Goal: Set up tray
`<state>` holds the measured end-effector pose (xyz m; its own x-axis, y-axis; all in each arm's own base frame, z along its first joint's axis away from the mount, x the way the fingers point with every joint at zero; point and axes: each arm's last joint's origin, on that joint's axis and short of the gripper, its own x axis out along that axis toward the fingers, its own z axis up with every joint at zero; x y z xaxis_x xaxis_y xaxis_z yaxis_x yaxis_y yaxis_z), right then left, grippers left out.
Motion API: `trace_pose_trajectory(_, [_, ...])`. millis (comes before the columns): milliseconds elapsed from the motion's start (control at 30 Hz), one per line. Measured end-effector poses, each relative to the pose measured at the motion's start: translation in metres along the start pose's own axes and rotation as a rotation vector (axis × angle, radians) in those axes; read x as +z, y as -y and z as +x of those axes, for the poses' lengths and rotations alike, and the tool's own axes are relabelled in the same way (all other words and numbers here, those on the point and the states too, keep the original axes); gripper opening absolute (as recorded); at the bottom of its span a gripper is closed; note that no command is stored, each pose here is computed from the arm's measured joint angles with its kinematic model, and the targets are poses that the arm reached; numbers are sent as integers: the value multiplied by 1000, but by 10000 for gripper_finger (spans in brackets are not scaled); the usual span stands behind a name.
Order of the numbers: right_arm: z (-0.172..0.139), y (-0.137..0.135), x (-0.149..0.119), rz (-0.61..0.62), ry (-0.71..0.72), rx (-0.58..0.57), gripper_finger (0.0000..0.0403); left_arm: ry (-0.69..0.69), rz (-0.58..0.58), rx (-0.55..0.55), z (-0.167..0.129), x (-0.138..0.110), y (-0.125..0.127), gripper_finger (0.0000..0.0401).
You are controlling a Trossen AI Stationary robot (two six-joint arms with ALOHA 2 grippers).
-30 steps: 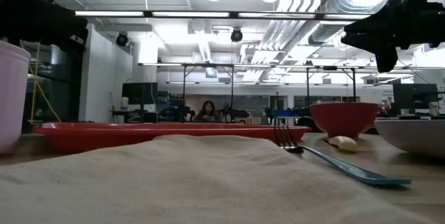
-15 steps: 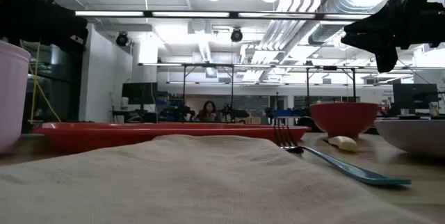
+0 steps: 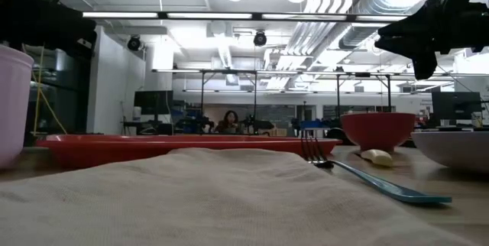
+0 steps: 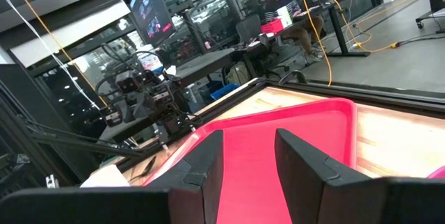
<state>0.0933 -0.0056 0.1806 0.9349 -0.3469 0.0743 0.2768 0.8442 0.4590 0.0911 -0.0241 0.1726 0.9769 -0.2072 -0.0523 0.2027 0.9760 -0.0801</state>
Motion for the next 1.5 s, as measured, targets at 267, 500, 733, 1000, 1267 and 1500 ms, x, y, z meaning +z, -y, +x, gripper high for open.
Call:
trace_pose_trajectory(267, [0, 0, 0, 0, -3, 7, 108, 1, 0, -5, 0, 0, 0, 129])
trace_pose_trajectory(500, [0, 0, 0, 0, -3, 6, 108, 1, 0, -5, 0, 0, 0, 129])
trace_pose_trajectory(733, [0, 0, 0, 0, -2, 4, 108, 5, 0, 16, 0, 0, 0, 129])
trace_pose_trajectory(1000, [0, 0, 0, 0, -2, 3, 108, 148, -157, 26, -1, 13, 0, 129])
trace_pose_trajectory(1267, [0, 1, 0, 0, 16, -34, 108, 409, -257, -73, -8, 39, 2, 129])
trace_pose_trajectory(1500, [0, 1, 1, 0, 20, -43, 108, 371, -389, -152, -9, 45, 5, 129])
